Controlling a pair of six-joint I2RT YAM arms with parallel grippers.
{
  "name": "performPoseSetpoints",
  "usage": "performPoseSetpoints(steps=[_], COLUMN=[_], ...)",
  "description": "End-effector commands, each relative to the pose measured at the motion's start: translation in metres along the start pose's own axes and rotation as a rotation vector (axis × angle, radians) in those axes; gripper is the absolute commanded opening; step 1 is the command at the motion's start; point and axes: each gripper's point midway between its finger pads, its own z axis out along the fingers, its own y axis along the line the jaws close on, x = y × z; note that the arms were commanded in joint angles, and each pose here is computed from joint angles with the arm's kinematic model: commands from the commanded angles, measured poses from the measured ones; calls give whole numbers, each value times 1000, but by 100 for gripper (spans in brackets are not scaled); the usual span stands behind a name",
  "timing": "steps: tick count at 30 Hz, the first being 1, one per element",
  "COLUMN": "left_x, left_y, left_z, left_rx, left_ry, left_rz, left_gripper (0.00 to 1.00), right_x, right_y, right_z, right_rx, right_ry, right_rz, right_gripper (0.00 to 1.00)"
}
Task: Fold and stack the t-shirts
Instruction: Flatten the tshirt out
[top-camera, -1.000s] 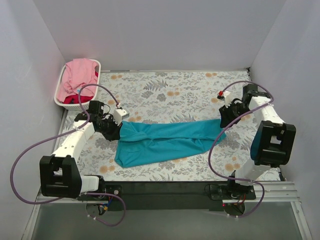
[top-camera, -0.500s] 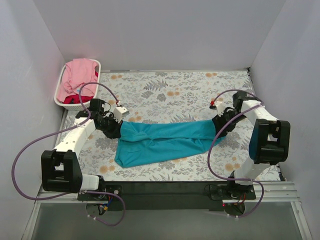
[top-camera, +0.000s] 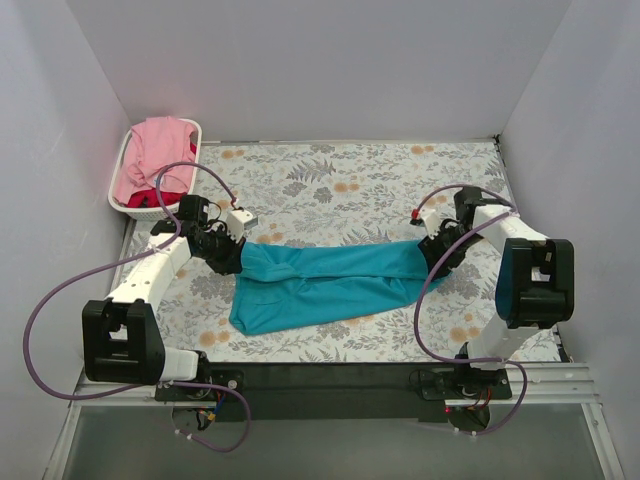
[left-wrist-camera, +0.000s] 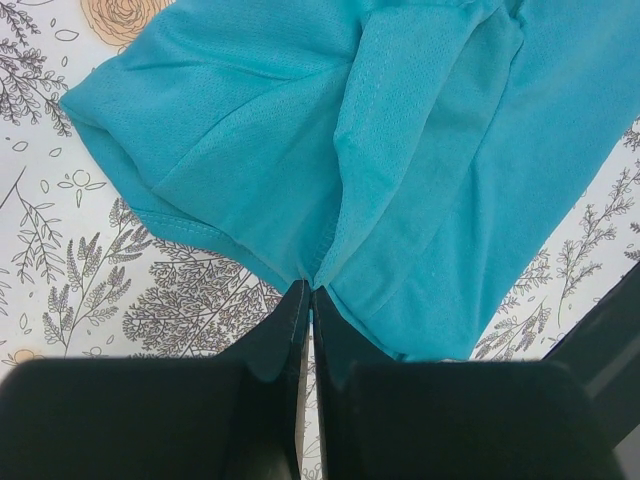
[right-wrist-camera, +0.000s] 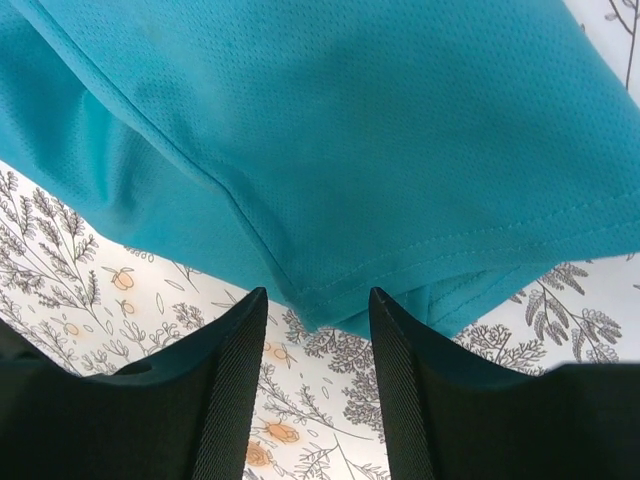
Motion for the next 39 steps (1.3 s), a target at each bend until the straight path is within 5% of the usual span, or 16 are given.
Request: performPoseSetpoints(steps=[1,10,18,28,34,39], left_x=[-18,-18,-18,-26,-96,-199], left_y=[3,5,5,7,50,77], left_z=[-6,-6,-4,-7,-43,-123], left_rx=[-7,-13,-10,-21,-152,-279], left_ry=[-55,-53,-54,-72,-249,-501], left_rz=[19,13,7,-12,-134,-110], left_gripper=[0,0,0,0,0,0], right_x=[-6,0,9,-6,-53,-135], right_y=[-2,-1,-3,-7,-33,-56], right_z=[5,10,9,-5,-60,-172], right_rx=[19,25,47,82,262,512], right_ry=[-1,39,67,30,-83,-333], right_rz=[-17,-38,-57,-61,-103,-144], right_gripper=[51,39,45,7,1,1])
